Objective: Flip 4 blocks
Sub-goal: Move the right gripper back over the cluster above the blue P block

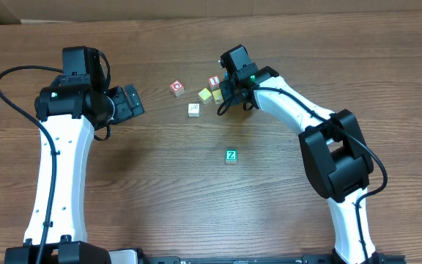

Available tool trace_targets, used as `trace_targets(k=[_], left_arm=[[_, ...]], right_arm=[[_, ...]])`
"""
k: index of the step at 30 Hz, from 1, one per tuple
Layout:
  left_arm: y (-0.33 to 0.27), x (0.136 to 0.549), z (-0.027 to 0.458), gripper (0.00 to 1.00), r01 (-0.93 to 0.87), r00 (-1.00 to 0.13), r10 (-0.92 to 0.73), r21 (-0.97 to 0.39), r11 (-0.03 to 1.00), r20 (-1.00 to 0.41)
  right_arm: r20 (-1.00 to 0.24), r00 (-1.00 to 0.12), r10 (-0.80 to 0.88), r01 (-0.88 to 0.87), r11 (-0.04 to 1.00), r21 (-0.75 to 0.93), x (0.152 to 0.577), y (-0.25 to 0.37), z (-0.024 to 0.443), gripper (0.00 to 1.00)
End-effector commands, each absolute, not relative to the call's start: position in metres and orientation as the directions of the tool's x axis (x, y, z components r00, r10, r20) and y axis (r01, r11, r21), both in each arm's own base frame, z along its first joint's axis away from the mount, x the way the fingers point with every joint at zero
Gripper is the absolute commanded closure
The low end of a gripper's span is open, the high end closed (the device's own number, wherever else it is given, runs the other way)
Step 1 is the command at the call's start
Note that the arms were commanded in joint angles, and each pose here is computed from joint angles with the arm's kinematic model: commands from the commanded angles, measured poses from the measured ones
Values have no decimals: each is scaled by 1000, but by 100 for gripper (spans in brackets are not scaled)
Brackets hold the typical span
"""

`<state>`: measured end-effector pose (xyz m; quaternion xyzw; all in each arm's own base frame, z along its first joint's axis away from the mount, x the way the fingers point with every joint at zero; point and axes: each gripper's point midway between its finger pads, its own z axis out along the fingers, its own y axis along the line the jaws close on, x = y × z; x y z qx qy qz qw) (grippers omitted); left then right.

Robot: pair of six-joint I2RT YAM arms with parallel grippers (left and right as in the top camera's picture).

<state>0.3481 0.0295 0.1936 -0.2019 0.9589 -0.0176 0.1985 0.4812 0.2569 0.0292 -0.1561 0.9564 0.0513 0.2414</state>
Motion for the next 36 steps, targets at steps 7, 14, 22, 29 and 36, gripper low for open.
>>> trace_targets(k=[7, 14, 22, 29, 36], left_arm=[[32, 350, 194, 0, -393, -834, -404, -109, 913, -376], [32, 350, 194, 0, -393, -834, -404, -109, 913, -376], [32, 350, 194, 0, -393, -834, -404, -109, 913, -376], [32, 350, 194, 0, -393, -834, -404, -109, 913, -376], [32, 350, 194, 0, -393, -834, -404, -109, 913, -376]], right_arm=[[-453, -845, -284, -323, 946, 8, 478, 255, 12, 48], [-461, -841, -282, -323, 946, 10, 481, 257, 11, 60], [-495, -825, -272, -323, 946, 18, 483, 258, 46, 73], [-504, -820, -270, -337, 941, 44, 464, 258, 97, 73], [-394, -890, -228, -310, 938, 157, 415, 267, 118, 73]])
